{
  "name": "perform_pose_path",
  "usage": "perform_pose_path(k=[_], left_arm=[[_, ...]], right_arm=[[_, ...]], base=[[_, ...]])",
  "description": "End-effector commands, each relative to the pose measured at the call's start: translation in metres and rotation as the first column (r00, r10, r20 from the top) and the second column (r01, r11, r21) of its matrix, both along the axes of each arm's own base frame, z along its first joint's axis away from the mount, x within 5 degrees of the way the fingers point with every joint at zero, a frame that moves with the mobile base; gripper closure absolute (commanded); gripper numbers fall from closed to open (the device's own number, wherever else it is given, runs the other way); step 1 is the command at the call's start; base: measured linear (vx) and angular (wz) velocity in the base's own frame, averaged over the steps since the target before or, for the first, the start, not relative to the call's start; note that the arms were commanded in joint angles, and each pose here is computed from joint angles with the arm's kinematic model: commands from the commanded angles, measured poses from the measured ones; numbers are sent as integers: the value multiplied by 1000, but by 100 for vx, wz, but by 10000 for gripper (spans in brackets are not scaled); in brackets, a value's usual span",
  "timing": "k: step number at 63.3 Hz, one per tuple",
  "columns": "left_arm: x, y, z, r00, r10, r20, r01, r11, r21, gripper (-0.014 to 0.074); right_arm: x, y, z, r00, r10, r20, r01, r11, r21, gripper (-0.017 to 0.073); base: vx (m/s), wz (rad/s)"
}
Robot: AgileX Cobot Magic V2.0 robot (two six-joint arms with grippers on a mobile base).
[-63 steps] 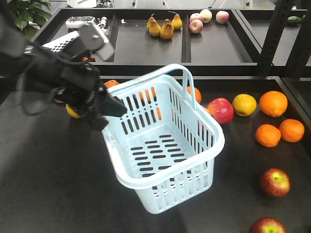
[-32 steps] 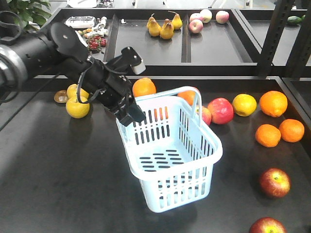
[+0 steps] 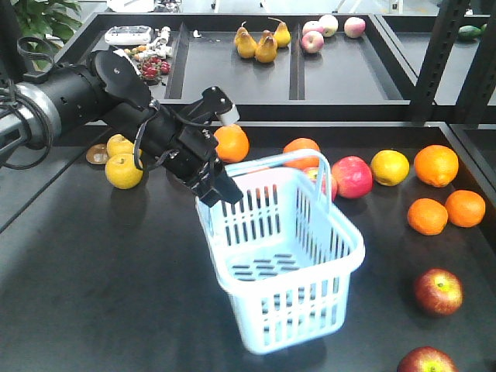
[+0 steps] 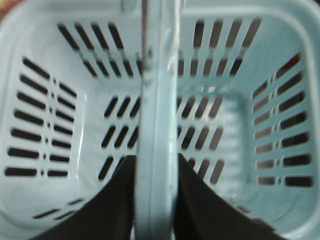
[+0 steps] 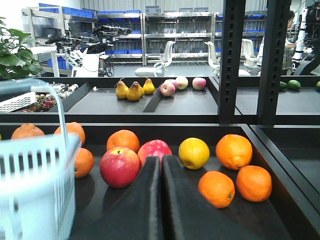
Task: Pick three apples into basket with both arms
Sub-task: 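Lower the light-blue basket onto the table with the left gripper, then release the basket handle and withdraw the left gripper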
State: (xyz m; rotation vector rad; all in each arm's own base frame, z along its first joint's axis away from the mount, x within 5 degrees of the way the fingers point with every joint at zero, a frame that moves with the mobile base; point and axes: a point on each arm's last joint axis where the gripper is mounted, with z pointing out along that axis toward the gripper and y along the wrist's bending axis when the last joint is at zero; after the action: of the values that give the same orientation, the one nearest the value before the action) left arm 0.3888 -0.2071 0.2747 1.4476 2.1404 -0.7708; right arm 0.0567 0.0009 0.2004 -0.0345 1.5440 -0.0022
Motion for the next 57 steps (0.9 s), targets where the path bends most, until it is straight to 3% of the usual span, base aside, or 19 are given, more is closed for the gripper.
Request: perform_pose_path(k=[1,15,31,44,57], left_arm=[[-9,-2,40,998,8,69,-1,995,-98,316],[-14,-1,41,999,26,-25,-29,995,-91,128],[-35,9,78,992,111,-53,-116,989,-94,136],[-76,33,140,968,248,31,-244,965,-95,276],[-139,63,207,927,314,205,-282,944,-171,568]], right_arm=[[-1,1,3,997,7,75,-6,1000,-14,566],[-1,1,3,997,7,76,-6,1000,-14,566],[-1,1,3,997,7,76,-6,1000,-14,566],[-1,1,3,997,7,76,-6,1000,-14,566],[-1,1,3,997,7,76,-6,1000,-14,566]], base=[[0,0],[0,0],[0,0],[0,0],[0,0]])
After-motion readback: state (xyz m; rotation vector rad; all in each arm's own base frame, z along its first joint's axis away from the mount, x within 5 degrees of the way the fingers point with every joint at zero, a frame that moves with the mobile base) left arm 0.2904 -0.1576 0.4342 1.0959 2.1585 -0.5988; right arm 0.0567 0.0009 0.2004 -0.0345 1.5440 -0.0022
